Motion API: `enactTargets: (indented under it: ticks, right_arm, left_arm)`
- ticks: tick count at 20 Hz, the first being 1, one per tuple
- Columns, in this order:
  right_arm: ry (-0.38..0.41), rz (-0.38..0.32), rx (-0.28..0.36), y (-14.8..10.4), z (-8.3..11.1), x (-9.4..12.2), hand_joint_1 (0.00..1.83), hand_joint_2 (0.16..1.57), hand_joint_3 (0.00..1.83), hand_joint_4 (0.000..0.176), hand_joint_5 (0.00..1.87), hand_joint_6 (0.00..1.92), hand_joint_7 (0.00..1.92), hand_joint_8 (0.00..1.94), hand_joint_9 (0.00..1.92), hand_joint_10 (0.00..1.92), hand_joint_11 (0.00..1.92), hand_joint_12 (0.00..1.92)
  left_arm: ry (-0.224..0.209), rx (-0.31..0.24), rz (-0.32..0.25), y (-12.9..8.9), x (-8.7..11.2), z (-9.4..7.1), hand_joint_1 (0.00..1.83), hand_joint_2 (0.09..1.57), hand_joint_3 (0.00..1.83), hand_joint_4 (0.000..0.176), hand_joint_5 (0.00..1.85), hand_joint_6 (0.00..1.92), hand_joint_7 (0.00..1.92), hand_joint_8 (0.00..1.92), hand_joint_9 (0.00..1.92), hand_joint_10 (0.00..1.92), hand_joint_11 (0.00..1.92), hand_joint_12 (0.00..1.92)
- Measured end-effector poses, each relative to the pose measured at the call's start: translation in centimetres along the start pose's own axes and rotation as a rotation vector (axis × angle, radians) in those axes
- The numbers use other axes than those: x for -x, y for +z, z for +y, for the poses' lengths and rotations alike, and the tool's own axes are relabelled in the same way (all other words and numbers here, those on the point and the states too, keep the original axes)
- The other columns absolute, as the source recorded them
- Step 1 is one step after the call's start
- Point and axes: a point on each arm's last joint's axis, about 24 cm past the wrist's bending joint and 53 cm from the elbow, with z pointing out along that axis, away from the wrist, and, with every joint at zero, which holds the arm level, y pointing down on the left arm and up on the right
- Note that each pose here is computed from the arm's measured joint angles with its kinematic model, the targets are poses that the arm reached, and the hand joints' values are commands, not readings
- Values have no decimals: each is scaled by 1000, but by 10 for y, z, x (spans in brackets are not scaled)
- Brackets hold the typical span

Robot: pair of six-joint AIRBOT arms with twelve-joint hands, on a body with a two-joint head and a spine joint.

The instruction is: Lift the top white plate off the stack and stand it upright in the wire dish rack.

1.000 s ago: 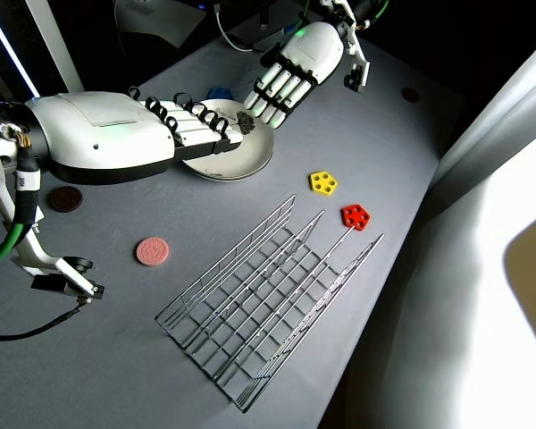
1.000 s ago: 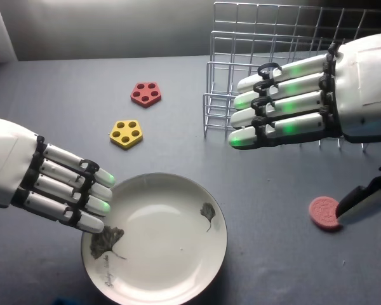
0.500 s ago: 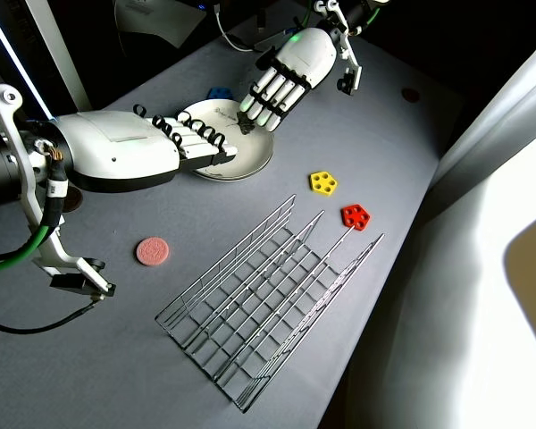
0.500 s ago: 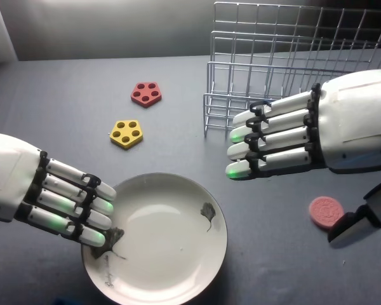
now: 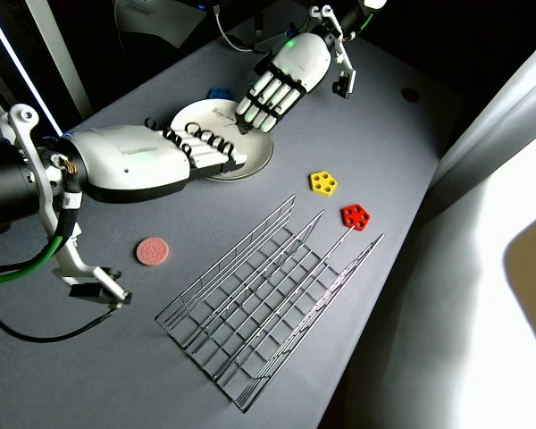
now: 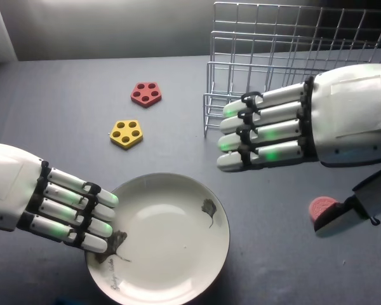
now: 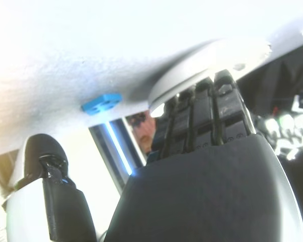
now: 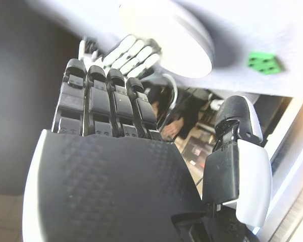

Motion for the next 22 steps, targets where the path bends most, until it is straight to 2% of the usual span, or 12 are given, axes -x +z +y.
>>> enactTargets:
  ticks: [8, 10, 16, 21, 22]
  right_arm:
    - [15, 5, 42, 19, 7, -6, 286, 1071, 0, 0, 0, 0, 0, 0, 7, 0, 50, 32]
    - [20, 5, 35, 20, 3, -7, 285, 1073, 0, 0, 0, 0, 0, 0, 2, 1, 41, 31]
    - [13, 33, 44, 35, 2, -20, 326, 1056, 0, 0, 11, 4, 28, 10, 35, 10, 76, 55]
    - [18, 34, 7, 46, -10, -22, 319, 1055, 0, 0, 10, 4, 22, 5, 38, 7, 69, 64]
    - [19, 34, 9, 47, -9, -22, 326, 1059, 0, 0, 10, 3, 18, 3, 37, 6, 66, 64]
  left_arm:
    - [20, -3, -4, 0, -1, -1, 331, 900, 0, 0, 69, 8, 80, 7, 84, 8, 57, 96]
    - [31, -7, 20, 0, -7, -2, 309, 898, 0, 0, 81, 10, 94, 10, 98, 11, 69, 109]
    - [34, -26, 18, 4, -8, -7, 337, 907, 0, 0, 64, 6, 80, 4, 88, 4, 53, 120]
    - [40, -32, 25, 4, -8, -12, 343, 909, 2, 0, 50, 3, 74, 3, 96, 3, 44, 141]
    - [53, -32, 32, 5, -10, -14, 329, 916, 4, 0, 42, 0, 63, 0, 90, 0, 37, 144]
